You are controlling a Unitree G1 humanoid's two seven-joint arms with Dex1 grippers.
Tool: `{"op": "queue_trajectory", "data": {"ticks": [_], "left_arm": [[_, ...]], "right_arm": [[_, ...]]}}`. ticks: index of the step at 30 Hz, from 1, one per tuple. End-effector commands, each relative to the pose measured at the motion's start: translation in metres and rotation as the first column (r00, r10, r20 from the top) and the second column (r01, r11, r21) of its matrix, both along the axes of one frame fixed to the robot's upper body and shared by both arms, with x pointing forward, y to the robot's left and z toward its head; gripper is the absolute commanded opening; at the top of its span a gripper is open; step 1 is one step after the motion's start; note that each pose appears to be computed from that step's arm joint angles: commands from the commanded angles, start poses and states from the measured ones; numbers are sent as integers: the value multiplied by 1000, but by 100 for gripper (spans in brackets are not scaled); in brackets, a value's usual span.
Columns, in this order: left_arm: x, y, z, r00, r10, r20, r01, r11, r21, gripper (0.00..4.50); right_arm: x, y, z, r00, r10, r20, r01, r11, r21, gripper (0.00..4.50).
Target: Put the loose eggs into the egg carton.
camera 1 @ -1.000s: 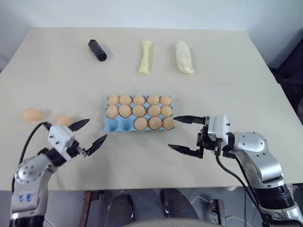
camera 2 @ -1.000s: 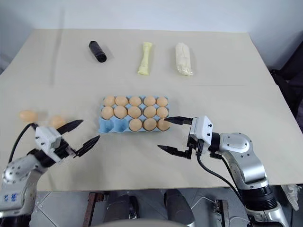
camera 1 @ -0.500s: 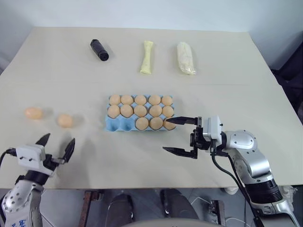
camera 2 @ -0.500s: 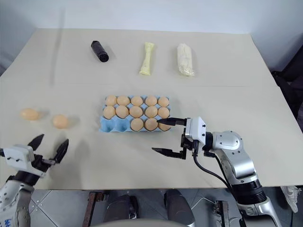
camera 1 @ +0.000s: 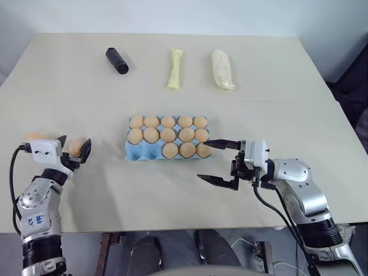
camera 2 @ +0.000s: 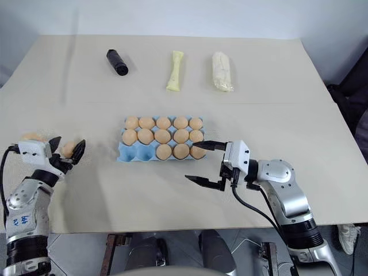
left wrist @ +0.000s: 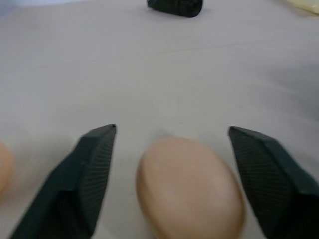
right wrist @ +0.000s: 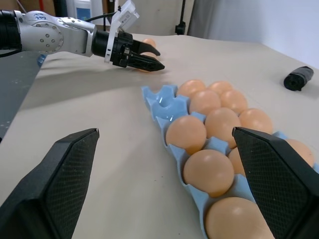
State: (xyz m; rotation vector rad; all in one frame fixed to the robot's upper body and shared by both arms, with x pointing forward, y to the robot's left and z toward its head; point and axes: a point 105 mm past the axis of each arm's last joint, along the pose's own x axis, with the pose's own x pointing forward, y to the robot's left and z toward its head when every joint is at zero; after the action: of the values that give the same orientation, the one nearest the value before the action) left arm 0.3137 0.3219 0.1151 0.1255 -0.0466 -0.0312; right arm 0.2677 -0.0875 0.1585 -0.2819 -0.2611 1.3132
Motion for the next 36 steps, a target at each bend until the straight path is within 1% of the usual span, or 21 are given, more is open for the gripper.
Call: {"op": "queue_trajectory", "data": {"ticks": [1, 3, 4, 5, 7, 8, 9, 11, 13, 15, 19, 21, 22, 23, 24, 26, 27, 29, 32, 34, 36], "left_arm": [[0, 0, 7, 1000, -27, 7, 27, 999, 18, 273], [0, -8, 11, 997, -73, 22, 73, 997, 8, 216], [2, -19, 20, 990, -131, 53, 131, 991, 0, 202], [3, -27, 26, 982, -171, 75, 172, 985, -4, 202], [6, -52, 40, 948, -298, 112, 294, 955, 45, 202], [8, -80, 49, 896, -427, 120, 418, 904, 94, 202], [7, -99, 54, 849, -514, 120, 500, 856, 128, 202], [6, -122, 59, 789, -605, 111, 585, 794, 166, 202], [4, -149, 58, 702, -708, 77, 683, 699, 212, 202], [2, -170, 52, 632, -774, 38, 748, 622, 233, 202], [0, -179, 36, 577, -816, -27, 797, 556, 234, 202], [-3, -180, 31, 556, -830, -44, 817, 536, 214, 268], [-2, -179, 31, 563, -825, -44, 810, 540, 231, 290], [0, -177, 32, 578, -815, -35, 798, 556, 230, 319], [3, -174, 33, 601, -799, -23, 781, 580, 230, 357], [7, -168, 35, 629, -778, -9, 758, 610, 230, 410], [8, -163, 37, 646, -764, -2, 742, 626, 240, 410], [8, -146, 44, 699, -715, 30, 689, 684, 240, 410], [2, -115, 52, 784, -616, 75, 585, 774, 244, 410], [-6, -95, 52, 838, -539, 89, 506, 827, 243, 448], [-17, -70, 46, 898, -431, 90, 403, 887, 228, 448]], "right_arm": [[0, -4, 12, 998, -19, 54, 18, 1000, 25, 450], [0, -5, 13, 998, -27, 55, 26, 999, 27, 450], [0, -5, 13, 998, -34, 57, 33, 999, 29, 450], [1, -5, 13, 998, -39, 57, 37, 999, 30, 450], [1, -6, 13, 997, -49, 57, 47, 998, 34, 450], [1, -7, 13, 997, -55, 58, 53, 998, 34, 450], [2, -7, 13, 997, -59, 59, 57, 998, 35, 450], [2, -7, 13, 996, -63, 59, 61, 998, 36, 450], [2, -7, 14, 996, -69, 63, 67, 997, 38, 450], [3, -7, 15, 994, -80, 69, 78, 996, 42, 450], [3, -7, 17, 992, -99, 77, 96, 994, 50, 450], [1, -8, 17, 991, -113, 77, 109, 993, 55, 450], [1, -8, 17, 990, -116, 77, 112, 992, 56, 450], [0, -8, 17, 990, -118, 75, 114, 992, 57, 450], [0, -7, 16, 990, -119, 74, 115, 992, 58, 450], [0, -6, 16, 990, -119, 70, 114, 991, 63, 450], [0, -5, 16, 991, -116, 68, 111, 992, 66, 450], [-1, -3, 16, 992, -106, 64, 102, 992, 68, 450], [0, -3, 15, 994, -93, 60, 89, 994, 63, 450], [2, -3, 15, 995, -79, 58, 76, 995, 58, 450], [2, 0, 15, 997, -61, 55, 57, 997, 59, 450]]}}
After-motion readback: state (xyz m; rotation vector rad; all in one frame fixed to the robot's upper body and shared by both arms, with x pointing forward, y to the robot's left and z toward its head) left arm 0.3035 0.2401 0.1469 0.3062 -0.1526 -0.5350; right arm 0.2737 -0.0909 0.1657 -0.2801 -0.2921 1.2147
